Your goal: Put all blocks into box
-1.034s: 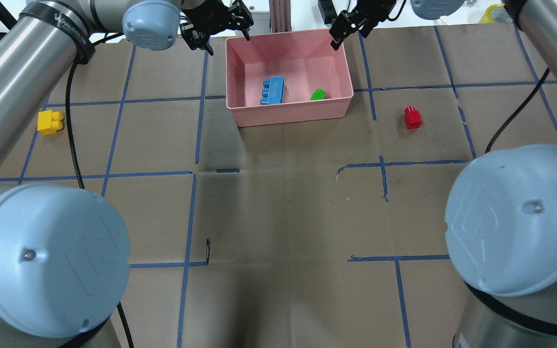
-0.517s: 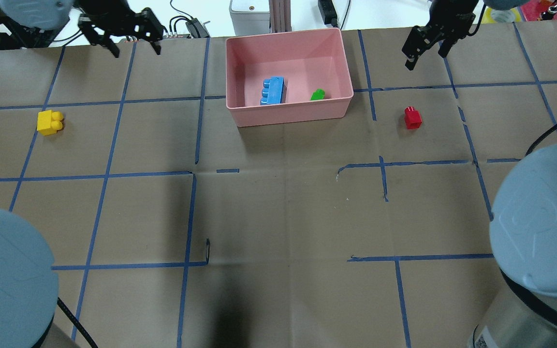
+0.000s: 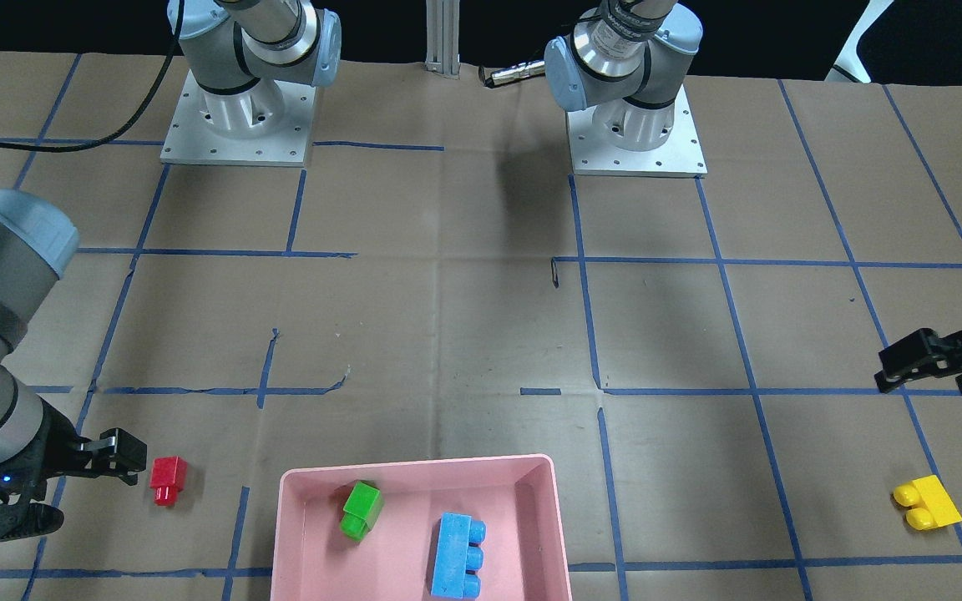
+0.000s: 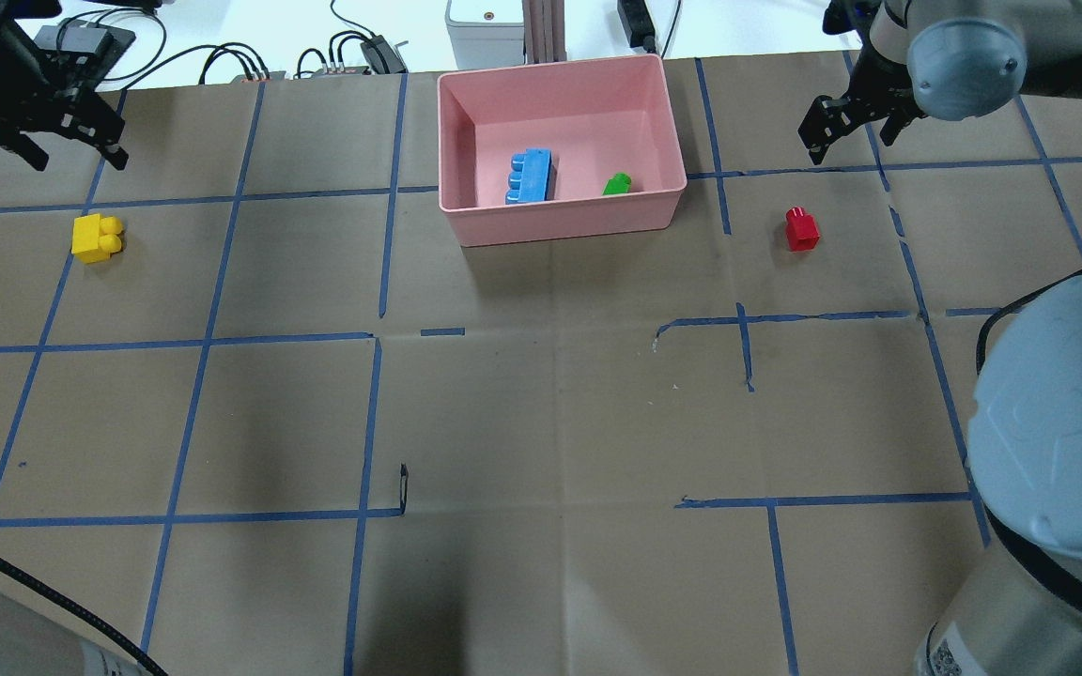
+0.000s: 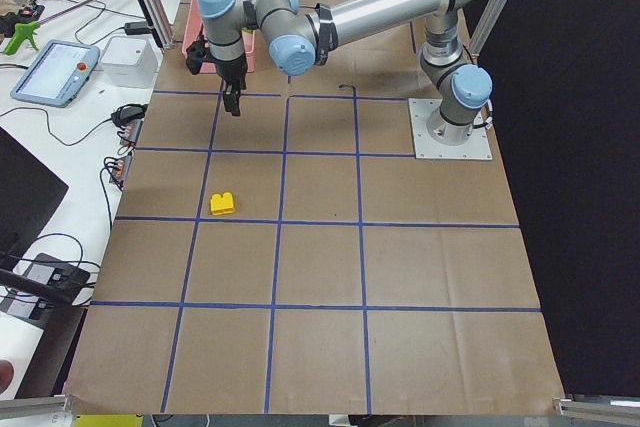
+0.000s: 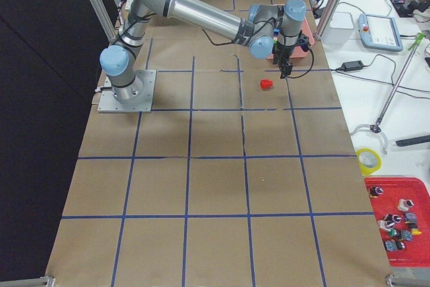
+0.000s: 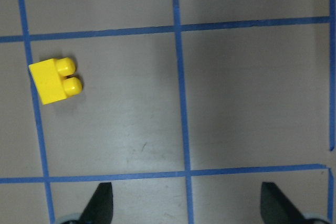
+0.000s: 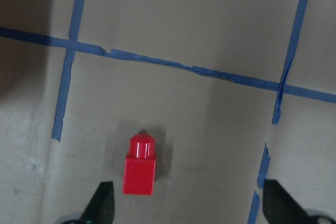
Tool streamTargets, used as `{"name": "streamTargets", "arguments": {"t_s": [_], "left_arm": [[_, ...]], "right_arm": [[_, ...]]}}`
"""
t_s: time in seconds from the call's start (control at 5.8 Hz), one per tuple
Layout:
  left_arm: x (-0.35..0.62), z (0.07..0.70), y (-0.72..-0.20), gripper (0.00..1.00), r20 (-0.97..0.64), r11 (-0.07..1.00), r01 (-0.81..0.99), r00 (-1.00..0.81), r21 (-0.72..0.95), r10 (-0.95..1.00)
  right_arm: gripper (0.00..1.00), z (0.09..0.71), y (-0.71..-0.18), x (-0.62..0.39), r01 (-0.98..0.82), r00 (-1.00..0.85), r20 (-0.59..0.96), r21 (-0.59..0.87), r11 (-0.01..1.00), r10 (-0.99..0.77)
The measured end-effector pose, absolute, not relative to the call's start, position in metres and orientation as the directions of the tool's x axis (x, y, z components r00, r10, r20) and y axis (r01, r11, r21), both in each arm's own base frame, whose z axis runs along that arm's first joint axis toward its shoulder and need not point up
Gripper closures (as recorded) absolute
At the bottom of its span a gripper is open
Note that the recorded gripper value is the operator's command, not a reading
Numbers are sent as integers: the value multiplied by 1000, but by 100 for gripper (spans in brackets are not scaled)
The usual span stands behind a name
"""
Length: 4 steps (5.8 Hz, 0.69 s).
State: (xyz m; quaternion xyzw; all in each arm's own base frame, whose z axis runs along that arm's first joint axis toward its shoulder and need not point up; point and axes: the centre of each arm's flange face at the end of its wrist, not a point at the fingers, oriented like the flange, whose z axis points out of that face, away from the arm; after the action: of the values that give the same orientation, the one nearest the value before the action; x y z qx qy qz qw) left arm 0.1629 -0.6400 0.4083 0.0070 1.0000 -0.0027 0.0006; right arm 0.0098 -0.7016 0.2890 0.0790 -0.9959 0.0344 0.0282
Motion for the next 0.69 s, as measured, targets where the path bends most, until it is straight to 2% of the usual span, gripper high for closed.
{"name": "streamTargets", "arguments": {"t_s": [0.34, 0.69], "left_arm": [[262, 381, -620, 0, 18, 998, -68, -998, 18, -68], [314, 337, -640, 0, 13, 992, -128, -992, 14, -128]], "right_arm": [[2, 242, -680, 17, -38, -999, 31, -13, 999, -37], [1, 209, -661, 23, -23, -1000, 10, 53, 998, -23]]}}
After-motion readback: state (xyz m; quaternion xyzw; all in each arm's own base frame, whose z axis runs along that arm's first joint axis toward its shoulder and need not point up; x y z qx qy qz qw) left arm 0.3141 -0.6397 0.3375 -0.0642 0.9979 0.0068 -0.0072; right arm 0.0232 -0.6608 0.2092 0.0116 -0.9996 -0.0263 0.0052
